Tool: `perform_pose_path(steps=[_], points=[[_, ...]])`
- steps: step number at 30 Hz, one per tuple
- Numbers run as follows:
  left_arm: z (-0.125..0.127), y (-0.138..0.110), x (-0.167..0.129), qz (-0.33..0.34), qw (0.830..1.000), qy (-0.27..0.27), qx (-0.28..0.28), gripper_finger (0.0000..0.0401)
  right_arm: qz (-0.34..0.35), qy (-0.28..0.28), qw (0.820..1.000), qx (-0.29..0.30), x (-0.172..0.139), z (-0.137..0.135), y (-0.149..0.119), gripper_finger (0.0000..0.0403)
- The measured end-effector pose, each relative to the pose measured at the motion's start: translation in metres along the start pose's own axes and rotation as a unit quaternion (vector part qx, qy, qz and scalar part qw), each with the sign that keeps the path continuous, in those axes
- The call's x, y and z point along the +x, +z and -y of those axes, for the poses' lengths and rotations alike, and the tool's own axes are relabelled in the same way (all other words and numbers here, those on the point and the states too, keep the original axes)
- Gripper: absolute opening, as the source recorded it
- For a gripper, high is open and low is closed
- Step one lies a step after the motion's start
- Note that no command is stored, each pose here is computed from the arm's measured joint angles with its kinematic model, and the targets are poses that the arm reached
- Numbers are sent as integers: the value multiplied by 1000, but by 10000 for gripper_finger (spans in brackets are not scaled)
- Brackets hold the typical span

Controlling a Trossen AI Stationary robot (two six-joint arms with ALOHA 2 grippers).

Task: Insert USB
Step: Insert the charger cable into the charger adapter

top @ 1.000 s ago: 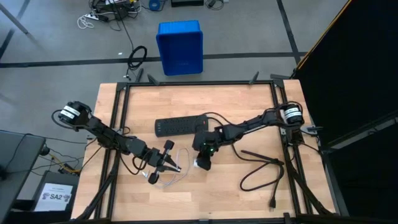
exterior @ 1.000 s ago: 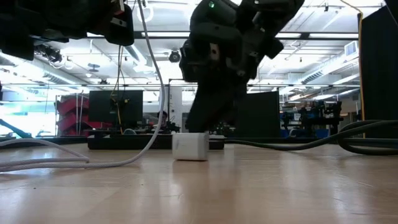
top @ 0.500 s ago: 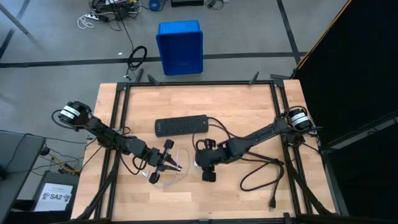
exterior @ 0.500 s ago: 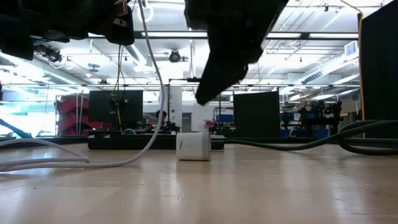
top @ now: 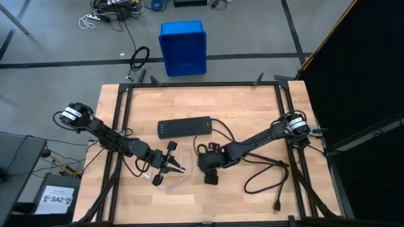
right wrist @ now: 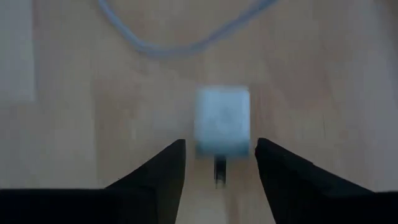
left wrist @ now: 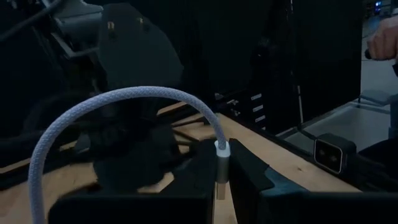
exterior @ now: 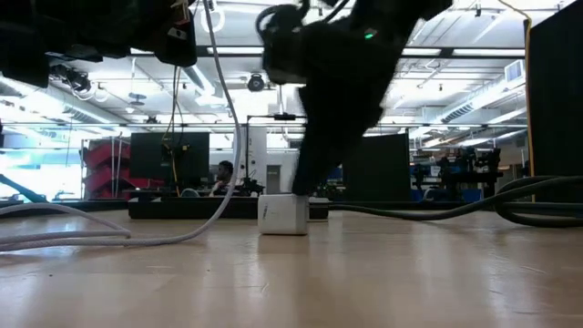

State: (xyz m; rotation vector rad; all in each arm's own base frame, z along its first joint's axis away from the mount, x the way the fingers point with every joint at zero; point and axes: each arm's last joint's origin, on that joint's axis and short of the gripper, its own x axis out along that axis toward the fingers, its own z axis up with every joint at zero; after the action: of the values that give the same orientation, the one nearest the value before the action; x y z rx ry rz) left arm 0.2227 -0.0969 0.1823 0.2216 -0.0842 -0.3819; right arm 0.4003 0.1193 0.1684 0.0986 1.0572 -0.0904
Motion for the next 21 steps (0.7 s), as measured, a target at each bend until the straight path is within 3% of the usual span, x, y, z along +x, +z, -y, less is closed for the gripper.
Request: perform_pose_path(steps=[15,21], points=[[0,-2,0,-9,1000,-2,-1,7,-31,18,999,7,33,8,0,211],[0,-2,0,-10,1000,-3,-2,7,-30,23,999,5,33,8,0,218]])
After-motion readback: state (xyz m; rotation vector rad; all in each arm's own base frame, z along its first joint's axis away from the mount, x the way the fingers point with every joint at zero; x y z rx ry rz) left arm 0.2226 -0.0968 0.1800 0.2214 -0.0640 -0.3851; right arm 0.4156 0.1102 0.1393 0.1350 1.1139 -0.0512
